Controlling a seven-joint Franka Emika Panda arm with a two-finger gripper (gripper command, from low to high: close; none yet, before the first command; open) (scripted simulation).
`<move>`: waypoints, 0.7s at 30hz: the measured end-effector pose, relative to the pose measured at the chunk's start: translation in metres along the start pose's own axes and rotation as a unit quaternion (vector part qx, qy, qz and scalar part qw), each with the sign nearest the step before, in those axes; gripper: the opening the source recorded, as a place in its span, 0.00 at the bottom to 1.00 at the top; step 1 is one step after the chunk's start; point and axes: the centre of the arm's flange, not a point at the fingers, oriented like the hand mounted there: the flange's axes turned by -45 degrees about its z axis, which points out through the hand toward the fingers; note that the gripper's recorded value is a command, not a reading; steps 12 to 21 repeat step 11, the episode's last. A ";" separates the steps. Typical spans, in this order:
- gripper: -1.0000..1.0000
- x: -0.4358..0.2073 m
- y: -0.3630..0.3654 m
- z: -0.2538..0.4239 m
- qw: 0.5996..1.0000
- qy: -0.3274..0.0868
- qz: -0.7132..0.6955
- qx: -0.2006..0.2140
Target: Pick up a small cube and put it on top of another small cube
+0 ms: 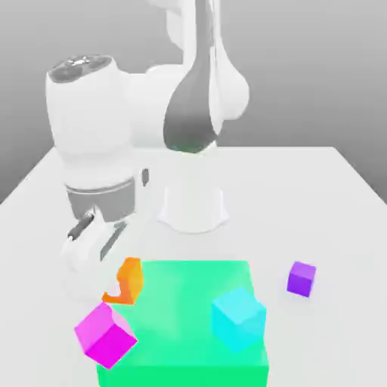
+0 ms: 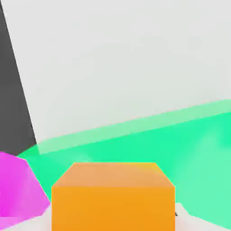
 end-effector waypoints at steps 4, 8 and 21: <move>0.00 -0.075 0.003 -0.015 0.999 0.026 -0.032 0.001; 1.00 -0.074 0.002 0.030 0.999 0.030 -0.028 0.002; 1.00 -0.074 0.002 0.030 0.999 0.030 -0.028 0.002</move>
